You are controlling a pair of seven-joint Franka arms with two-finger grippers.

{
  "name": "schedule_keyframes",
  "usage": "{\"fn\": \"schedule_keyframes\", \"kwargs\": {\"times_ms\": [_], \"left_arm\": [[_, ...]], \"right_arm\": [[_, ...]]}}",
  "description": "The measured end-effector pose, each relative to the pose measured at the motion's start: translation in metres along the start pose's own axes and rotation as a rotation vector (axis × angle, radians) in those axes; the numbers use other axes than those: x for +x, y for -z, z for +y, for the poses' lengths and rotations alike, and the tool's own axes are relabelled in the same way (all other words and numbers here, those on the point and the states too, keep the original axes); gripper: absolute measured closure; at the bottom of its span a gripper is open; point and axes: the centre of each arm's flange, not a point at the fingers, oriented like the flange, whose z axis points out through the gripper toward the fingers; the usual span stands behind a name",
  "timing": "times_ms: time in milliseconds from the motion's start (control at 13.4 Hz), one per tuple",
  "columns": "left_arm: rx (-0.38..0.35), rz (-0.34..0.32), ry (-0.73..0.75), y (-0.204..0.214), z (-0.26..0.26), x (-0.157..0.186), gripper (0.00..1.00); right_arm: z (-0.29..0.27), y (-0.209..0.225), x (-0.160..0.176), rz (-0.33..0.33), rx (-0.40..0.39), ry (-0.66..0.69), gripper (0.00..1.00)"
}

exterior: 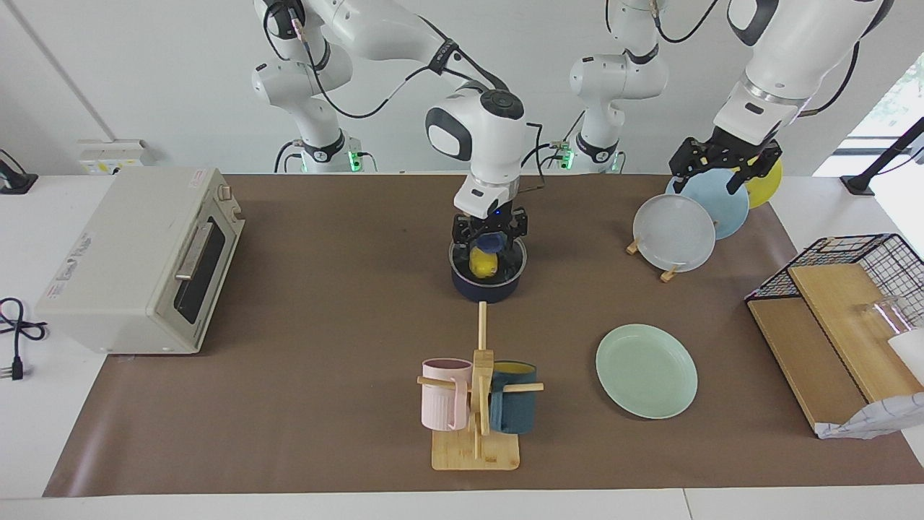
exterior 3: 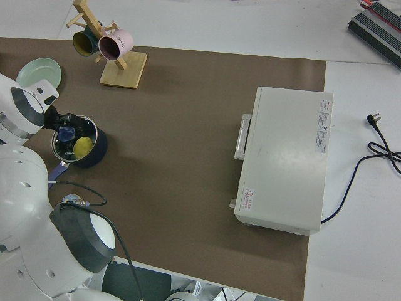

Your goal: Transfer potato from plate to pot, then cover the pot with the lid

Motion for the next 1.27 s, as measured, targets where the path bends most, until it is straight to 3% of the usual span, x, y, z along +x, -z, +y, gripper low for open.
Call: {"fn": "schedule_keyframes", "kwargs": {"times_ms": [225, 524, 674, 899, 1123, 1273], "left_arm": [[0.000, 0.000, 0.000, 0.000, 0.000, 0.000, 0.00], [0.000, 0.000, 0.000, 0.000, 0.000, 0.000, 0.00], [0.000, 0.000, 0.000, 0.000, 0.000, 0.000, 0.00], [0.000, 0.000, 0.000, 0.000, 0.000, 0.000, 0.00], [0.000, 0.000, -0.012, 0.000, 0.006, 0.000, 0.00], [0.000, 0.000, -0.015, 0.000, 0.008, 0.000, 0.00]], "right_arm": [[0.017, 0.018, 0.019, 0.016, -0.002, -0.036, 0.00], [0.071, 0.083, 0.055, -0.010, -0.054, -0.081, 0.00], [0.112, 0.116, 0.070, -0.049, -0.082, -0.084, 0.00], [0.208, 0.168, 0.092, -0.096, -0.060, -0.074, 0.00], [0.284, 0.213, 0.081, -0.131, -0.064, -0.062, 0.00], [0.313, 0.219, 0.074, -0.169, -0.066, -0.064, 0.00]]}}
